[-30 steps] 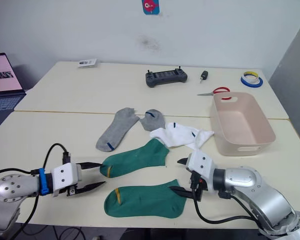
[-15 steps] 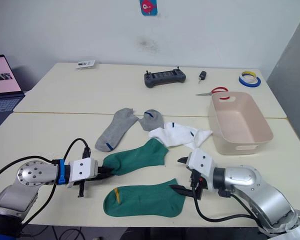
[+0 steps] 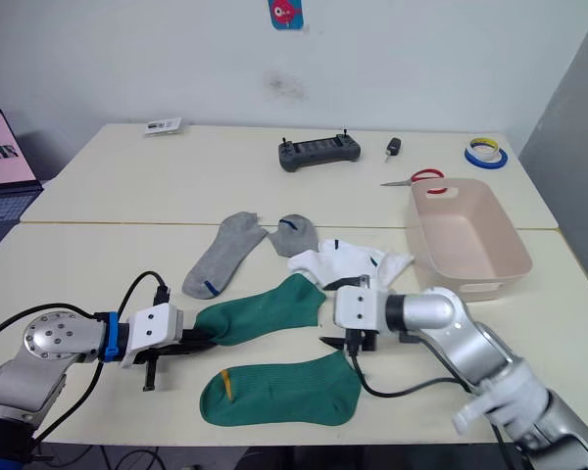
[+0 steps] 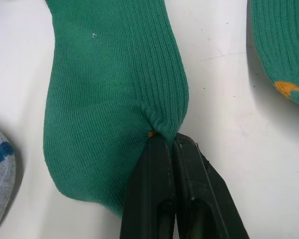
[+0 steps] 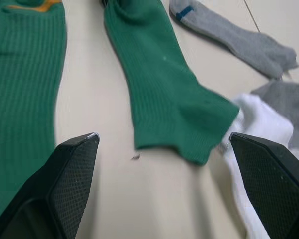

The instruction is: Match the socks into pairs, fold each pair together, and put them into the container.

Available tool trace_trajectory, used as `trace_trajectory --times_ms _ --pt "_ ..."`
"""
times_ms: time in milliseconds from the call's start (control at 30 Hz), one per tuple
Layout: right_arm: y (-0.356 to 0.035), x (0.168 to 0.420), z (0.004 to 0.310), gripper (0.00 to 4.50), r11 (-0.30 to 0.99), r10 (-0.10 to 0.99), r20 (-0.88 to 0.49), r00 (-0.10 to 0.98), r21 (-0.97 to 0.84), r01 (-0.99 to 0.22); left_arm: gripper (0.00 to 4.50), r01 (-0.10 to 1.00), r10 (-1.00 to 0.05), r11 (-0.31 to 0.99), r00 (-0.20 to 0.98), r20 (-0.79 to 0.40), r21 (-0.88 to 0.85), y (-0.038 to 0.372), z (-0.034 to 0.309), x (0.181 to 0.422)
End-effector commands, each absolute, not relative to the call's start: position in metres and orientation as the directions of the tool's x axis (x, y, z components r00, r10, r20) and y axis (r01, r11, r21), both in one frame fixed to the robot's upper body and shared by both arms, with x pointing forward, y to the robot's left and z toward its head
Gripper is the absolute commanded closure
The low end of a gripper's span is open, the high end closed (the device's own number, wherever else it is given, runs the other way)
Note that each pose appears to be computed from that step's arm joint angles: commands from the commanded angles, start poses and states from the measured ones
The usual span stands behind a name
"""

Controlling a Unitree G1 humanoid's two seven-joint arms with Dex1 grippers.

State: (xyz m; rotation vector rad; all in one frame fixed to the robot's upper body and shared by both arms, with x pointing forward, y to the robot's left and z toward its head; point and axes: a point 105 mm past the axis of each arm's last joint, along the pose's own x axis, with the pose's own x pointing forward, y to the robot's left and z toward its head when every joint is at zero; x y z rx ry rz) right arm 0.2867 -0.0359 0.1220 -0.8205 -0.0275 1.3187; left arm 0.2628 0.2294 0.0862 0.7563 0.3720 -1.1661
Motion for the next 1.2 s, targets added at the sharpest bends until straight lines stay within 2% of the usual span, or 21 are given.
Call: trace_trajectory --times_ms 33,167,267,633,867,1033,1200 --pt "-0.018 0.289 0.125 0.00 -0.044 0.875 -0.430 0.222 -0.528 -0.848 4.48 0.919 -0.670 0.199 0.381 -0.637 0.341 0.235 0.086 0.266" --pt "-0.013 0.293 0.112 0.00 -0.099 0.851 -0.496 0.174 -0.477 -0.873 4.48 0.918 -0.672 0.196 0.381 -0.635 0.344 0.233 0.085 0.267" --pt "-0.017 0.298 0.099 0.63 -0.125 0.820 -0.547 0.167 -0.457 -0.881 4.50 0.917 -0.673 0.195 0.382 -0.633 0.347 0.232 0.084 0.268" --pt "-0.028 0.315 0.081 4.47 -0.092 0.752 -0.628 0.200 -0.401 -0.911 4.50 0.915 -0.668 0.165 0.377 -0.641 0.367 0.234 0.083 0.268" --pt "-0.029 0.308 0.093 4.47 -0.085 0.787 -0.595 0.160 -0.363 -0.928 4.50 0.929 -0.681 0.120 0.334 -0.652 0.350 0.233 0.091 0.263" --pt "-0.040 0.276 0.120 4.47 -0.102 0.830 -0.553 0.078 -0.288 -0.952 4.50 0.973 -0.743 0.092 0.210 -0.636 0.214 0.217 0.120 0.239" --pt "-0.058 0.232 0.146 4.47 -0.110 0.850 -0.524 -0.057 -0.071 -0.991 4.50 0.996 -0.801 0.078 0.042 -0.597 -0.034 0.201 0.149 0.209"
